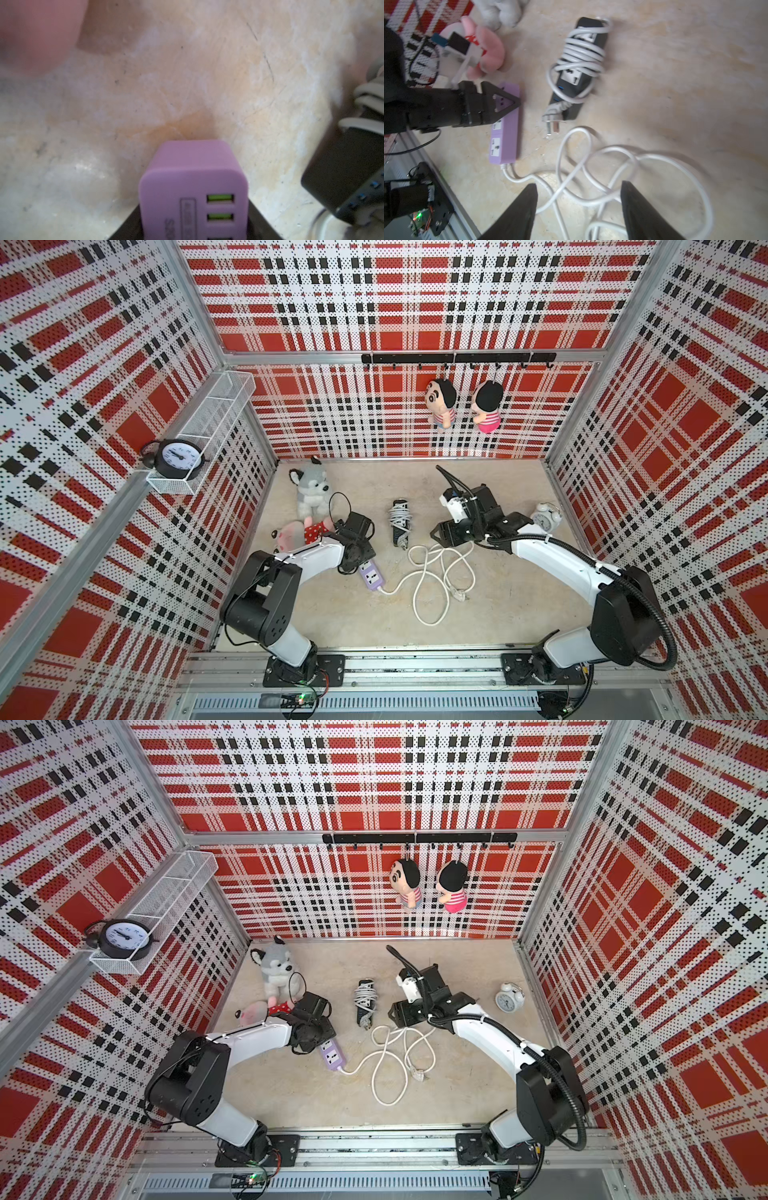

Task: Unwrap the cord wrapped around the power strip
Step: Place the power strip at the center of the board, then pick up the power cord at the center of the board.

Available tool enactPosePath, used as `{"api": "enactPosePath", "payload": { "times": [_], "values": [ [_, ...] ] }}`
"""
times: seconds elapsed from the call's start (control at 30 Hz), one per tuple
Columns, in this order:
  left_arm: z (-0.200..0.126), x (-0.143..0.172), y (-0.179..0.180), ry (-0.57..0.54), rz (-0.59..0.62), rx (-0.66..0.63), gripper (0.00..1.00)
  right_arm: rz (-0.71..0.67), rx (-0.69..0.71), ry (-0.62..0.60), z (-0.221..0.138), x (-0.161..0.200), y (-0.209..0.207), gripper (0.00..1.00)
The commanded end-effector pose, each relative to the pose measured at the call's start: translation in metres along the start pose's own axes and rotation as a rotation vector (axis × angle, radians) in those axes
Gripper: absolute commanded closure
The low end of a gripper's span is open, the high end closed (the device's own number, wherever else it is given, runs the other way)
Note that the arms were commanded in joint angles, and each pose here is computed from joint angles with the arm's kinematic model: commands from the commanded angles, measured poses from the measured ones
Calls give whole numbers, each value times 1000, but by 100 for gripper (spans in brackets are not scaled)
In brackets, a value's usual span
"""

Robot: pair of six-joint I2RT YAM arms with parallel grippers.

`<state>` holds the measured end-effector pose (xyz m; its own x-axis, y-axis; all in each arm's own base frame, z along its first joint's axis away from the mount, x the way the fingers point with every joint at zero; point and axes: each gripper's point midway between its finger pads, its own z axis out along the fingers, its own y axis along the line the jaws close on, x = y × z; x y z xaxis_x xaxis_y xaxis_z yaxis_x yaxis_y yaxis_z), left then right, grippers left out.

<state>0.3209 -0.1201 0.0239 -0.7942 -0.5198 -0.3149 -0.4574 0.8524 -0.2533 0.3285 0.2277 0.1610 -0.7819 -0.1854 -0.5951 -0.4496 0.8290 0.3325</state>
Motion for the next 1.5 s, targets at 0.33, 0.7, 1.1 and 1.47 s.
{"api": "enactPosePath", "payload": {
  "times": [0.33, 0.7, 1.1, 1.47],
  "values": [
    [-56, -41, -17, -126, 233, -121, 2, 275, 184, 106, -44, 59, -40, 49],
    [-154, -48, -153, -225, 521, 241, 1, 428, 174, 141, -21, 112, -51, 56],
    [-153, 4, -199, -74, 599, 543, 21, 477, 196, 157, 17, 131, -68, 55],
    [-150, 17, -202, -64, 630, 561, 29, 417, 273, 194, 22, 135, -82, 73]
  ]
}}
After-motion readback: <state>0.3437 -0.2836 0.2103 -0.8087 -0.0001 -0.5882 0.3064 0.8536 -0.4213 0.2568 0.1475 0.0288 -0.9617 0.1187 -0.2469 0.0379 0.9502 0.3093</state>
